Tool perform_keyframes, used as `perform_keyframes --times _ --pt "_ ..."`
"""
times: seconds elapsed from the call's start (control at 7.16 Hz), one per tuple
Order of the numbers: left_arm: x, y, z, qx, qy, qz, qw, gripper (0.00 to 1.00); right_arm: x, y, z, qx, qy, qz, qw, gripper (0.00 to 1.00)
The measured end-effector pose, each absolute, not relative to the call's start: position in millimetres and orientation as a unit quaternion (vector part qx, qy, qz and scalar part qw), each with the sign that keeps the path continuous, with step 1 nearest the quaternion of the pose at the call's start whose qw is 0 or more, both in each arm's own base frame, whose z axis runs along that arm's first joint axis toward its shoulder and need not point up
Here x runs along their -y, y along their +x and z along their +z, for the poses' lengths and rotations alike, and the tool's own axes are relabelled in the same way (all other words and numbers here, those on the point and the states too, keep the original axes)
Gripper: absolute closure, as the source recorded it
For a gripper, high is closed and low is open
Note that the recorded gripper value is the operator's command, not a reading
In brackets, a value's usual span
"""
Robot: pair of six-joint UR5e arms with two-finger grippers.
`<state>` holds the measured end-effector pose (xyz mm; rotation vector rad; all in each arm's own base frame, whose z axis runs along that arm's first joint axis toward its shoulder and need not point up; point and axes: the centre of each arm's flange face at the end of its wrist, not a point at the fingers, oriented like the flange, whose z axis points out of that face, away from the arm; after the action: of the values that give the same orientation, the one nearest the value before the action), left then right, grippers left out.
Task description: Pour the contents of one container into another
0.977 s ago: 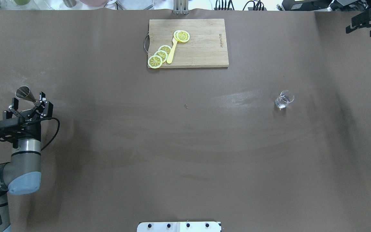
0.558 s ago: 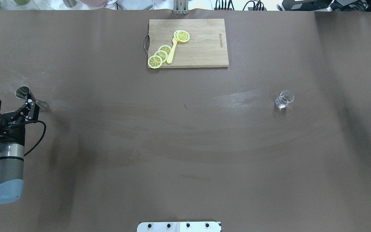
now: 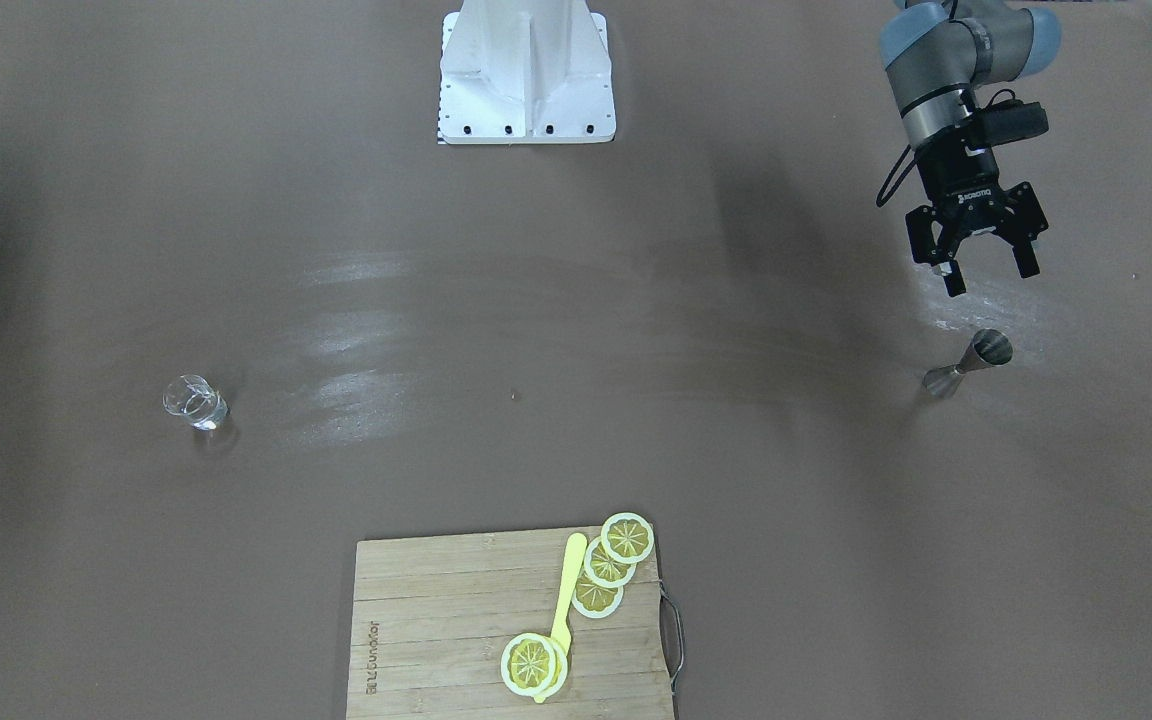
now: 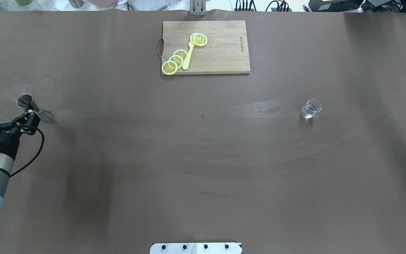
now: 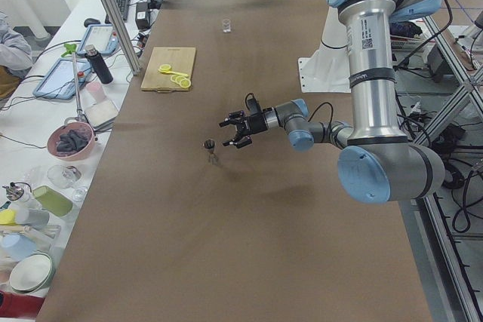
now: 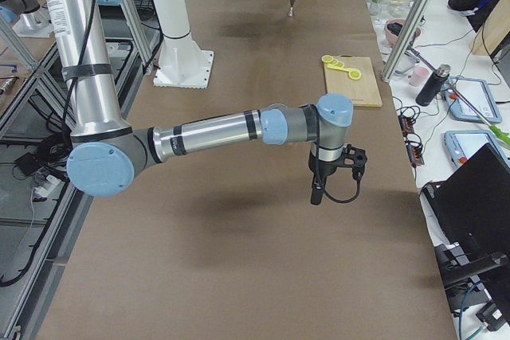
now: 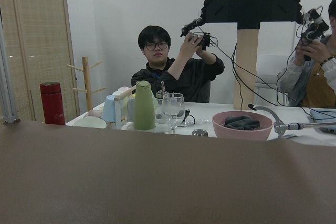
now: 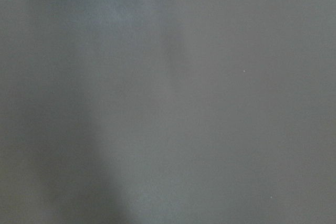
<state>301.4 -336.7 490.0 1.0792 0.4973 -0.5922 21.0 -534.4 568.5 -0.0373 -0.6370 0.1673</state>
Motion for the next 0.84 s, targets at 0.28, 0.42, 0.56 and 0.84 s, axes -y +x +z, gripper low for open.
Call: perform_keyframes --times 0.28,0.42,0.56,0.84 --pt "357.2 292.6 447.0 -0.237 0.474 -0.185 0.828 0.01 510.5 20.8 590.0 0.323 -0.039 0.074 0.943 0.00" --pt "376.4 292.9 420.5 -0.259 0.462 -0.146 0.836 0.01 504.9 21.3 600.5 0.322 -0.046 0.075 0.943 0.00" --pt "406.0 281.1 399.7 -0.288 0.444 -0.106 0.842 0.01 500.3 22.0 608.4 0.321 -0.048 0.073 0.943 0.00" --pt "494.5 205.8 400.9 -0.353 0.360 -0.029 0.863 0.01 492.9 22.6 618.3 0.319 -0.052 0.074 0.943 0.00"
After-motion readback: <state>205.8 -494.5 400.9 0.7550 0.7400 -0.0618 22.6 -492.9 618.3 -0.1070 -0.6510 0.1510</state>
